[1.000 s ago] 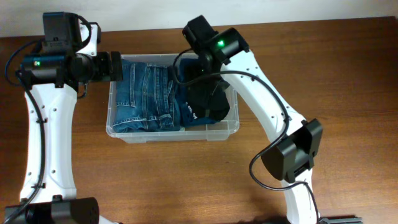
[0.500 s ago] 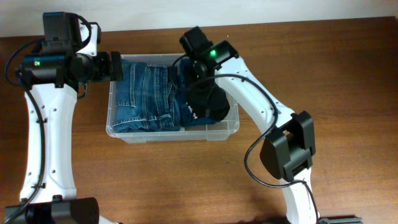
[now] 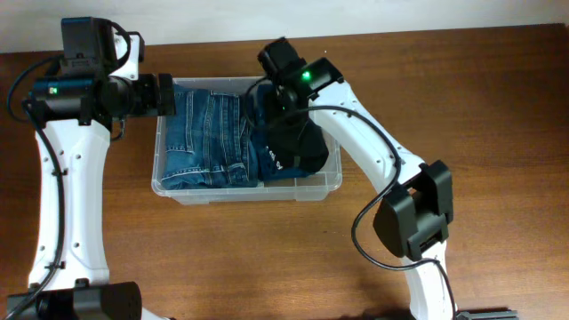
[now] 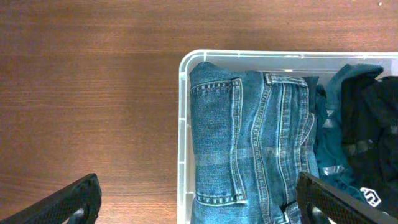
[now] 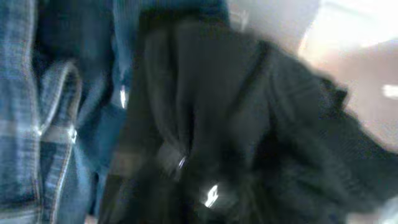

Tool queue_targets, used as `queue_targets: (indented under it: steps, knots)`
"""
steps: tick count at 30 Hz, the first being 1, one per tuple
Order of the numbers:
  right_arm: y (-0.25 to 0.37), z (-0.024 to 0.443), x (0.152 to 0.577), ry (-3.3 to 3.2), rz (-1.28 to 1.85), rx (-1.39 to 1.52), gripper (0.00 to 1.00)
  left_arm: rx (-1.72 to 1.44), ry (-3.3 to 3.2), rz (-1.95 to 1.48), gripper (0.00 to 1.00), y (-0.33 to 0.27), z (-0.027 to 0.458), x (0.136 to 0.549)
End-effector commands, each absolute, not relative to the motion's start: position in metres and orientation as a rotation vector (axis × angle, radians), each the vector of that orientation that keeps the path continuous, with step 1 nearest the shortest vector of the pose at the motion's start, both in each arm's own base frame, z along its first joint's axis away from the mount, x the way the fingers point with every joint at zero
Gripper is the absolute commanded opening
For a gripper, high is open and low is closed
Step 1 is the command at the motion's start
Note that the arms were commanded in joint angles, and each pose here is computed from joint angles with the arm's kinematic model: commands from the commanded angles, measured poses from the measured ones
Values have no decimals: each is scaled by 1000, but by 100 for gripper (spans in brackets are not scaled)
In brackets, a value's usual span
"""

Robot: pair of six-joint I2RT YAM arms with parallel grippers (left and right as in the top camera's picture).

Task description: Pack container

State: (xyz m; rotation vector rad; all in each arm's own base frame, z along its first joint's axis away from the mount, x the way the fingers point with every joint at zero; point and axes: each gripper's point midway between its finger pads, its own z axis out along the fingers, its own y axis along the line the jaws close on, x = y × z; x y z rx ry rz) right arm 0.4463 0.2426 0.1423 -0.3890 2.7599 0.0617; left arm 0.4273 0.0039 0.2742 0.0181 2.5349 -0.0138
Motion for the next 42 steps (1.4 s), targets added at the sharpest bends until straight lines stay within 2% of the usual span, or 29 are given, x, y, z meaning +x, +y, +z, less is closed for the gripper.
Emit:
queue_targets:
  steps: [1,2,5,7,12,15,19,26,42]
  knots:
    - [243,194,461,2660,104,-377,44,-2,2532,-8,99,7,276,427]
    - [236,215,465,2629,113,-362,51,-2,2532,-8,99,7,276,427]
    - [214,248,471,2586,113,-313,61,-2,2532,-8,99,7,276,427]
    - [186,265,479,2566,102,-241,72,-2,2532,-8,99,7,276,427]
    - [97,268,495,2599,30,-15,94,-2,2532,-9,99,6,276,427]
    - [46,265,498,2614,-9,116,100,-2,2532,-8,99,7,276,427]
    - [-11,265,500,2605,-45,265,99,-2,2532,-8,99,7,276,427]
    - [-62,264,496,2594,-82,398,98,-2,2532,-8,99,7,276,427]
    - [-68,263,492,2605,-87,416,98,-2,2532,-9,99,6,276,427]
